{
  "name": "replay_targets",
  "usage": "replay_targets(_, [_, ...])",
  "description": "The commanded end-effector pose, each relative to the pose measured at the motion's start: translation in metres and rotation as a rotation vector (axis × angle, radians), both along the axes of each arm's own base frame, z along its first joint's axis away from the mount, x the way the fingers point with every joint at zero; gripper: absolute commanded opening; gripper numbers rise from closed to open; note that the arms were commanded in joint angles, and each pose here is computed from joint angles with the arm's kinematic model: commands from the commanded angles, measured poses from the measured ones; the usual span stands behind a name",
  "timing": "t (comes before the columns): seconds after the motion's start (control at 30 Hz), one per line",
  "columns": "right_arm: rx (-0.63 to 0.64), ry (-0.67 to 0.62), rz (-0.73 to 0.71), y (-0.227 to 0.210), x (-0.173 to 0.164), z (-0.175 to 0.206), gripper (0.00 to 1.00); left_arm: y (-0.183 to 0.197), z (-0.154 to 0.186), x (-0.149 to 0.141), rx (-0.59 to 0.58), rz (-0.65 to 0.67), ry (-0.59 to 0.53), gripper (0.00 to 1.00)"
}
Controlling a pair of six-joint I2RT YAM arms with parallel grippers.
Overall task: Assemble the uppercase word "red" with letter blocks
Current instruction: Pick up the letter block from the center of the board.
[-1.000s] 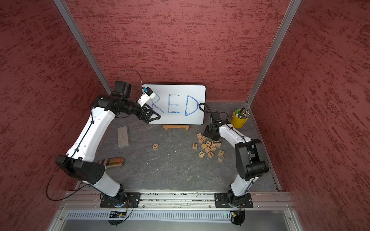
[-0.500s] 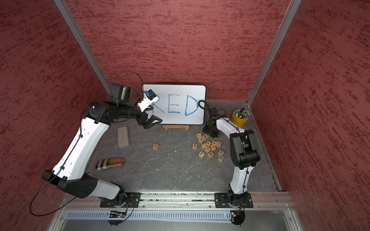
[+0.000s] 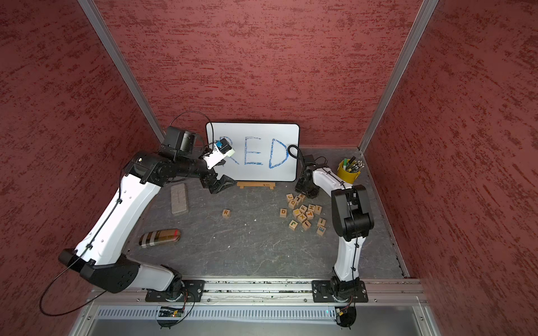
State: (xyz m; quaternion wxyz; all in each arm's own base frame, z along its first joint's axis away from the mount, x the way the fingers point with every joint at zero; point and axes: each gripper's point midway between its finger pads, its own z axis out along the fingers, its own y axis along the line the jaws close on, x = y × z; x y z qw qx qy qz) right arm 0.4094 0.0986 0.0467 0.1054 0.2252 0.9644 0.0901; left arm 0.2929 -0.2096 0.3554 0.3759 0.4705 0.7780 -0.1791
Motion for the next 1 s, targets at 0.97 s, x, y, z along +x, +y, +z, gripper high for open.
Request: replay_targets(0.97, [-0.142,0.079,0.032,-0.026,-0.012,-0.026,0.37,0.001,-0.006,-0.007,0.034,-0.015,-0.031,0.99])
